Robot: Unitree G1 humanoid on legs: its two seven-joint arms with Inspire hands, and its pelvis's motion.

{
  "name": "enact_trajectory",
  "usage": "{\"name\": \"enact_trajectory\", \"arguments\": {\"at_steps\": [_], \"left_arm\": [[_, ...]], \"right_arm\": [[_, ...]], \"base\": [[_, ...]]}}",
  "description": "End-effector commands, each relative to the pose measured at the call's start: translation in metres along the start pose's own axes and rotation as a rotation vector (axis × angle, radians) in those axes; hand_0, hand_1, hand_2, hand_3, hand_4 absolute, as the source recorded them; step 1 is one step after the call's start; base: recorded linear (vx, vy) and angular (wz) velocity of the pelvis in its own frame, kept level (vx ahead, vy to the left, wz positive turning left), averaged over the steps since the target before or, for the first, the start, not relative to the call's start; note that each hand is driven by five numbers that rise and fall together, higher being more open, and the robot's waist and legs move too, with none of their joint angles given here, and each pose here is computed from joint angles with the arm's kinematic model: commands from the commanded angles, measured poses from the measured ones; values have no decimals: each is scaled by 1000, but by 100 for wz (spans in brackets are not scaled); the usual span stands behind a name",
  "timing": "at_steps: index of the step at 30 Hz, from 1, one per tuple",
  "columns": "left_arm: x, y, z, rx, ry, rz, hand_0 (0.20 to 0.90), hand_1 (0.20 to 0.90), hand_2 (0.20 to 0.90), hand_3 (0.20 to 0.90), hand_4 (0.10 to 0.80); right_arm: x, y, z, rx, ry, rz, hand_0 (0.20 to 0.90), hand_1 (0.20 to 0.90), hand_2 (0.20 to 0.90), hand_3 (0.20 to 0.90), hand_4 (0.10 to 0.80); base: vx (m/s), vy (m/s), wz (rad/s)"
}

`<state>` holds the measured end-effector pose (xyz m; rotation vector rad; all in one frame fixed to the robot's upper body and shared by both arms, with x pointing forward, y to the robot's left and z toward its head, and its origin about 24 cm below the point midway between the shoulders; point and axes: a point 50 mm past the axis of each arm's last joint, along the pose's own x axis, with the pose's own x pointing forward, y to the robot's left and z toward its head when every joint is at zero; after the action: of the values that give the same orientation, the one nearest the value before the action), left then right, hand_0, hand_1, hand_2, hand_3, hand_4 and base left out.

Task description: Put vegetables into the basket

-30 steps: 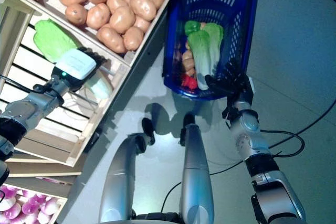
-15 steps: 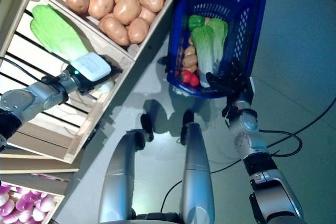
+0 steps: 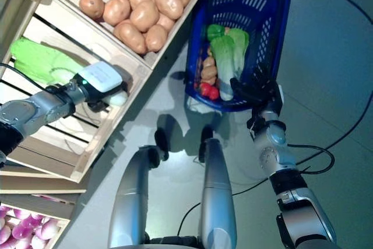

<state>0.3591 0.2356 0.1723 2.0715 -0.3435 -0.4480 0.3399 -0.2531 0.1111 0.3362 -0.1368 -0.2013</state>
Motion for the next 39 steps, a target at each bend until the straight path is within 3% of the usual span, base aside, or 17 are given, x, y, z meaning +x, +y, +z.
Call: {"name": "enact_trajectory", "arguments": {"at_steps": [1, 4, 8, 12, 19, 29, 34, 39], "left_arm": [[-8, 21, -2, -7, -16, 146, 300, 300, 300, 300, 400], [-14, 19, -7, -67, 27, 194, 300, 300, 300, 300, 400], [-21, 15, -17, -299, 164, 345, 300, 300, 300, 300, 400], [-33, -4, -18, -833, 293, 625, 300, 300, 300, 300, 400], [-36, -27, 1, -1295, 366, 798, 300, 300, 300, 300, 400], [-40, -40, 46, -1764, 238, 917, 300, 300, 300, 300, 400], [-31, -39, 61, -2080, 121, 978, 300, 300, 300, 300, 400], [-21, -29, 76, -2242, 1, 979, 300, 300, 300, 300, 400]], "right_arm": [[3, 0, 46, 107, -234, -4, 900, 900, 900, 900, 800], [1, -2, 42, 102, -220, 6, 900, 900, 900, 900, 800], [-6, 1, 33, 97, -198, 29, 900, 900, 900, 900, 800], [-16, 16, 12, 15, -145, 94, 900, 900, 900, 900, 800], [-29, 35, -20, -114, -45, 209, 900, 900, 900, 900, 800], [-72, 50, -78, -183, 233, 492, 900, 900, 900, 900, 800], [-80, 62, -92, -121, 350, 607, 900, 900, 900, 900, 800], [-83, 81, -94, -15, 398, 700, 900, 900, 900, 900, 800]], "base": [[0, 0, 0], [0, 0, 0], [8, -7, -2], [13, -4, 1], [56, -13, 5], [101, -33, 6], [47, -37, 9], [6, -43, 11]]}}
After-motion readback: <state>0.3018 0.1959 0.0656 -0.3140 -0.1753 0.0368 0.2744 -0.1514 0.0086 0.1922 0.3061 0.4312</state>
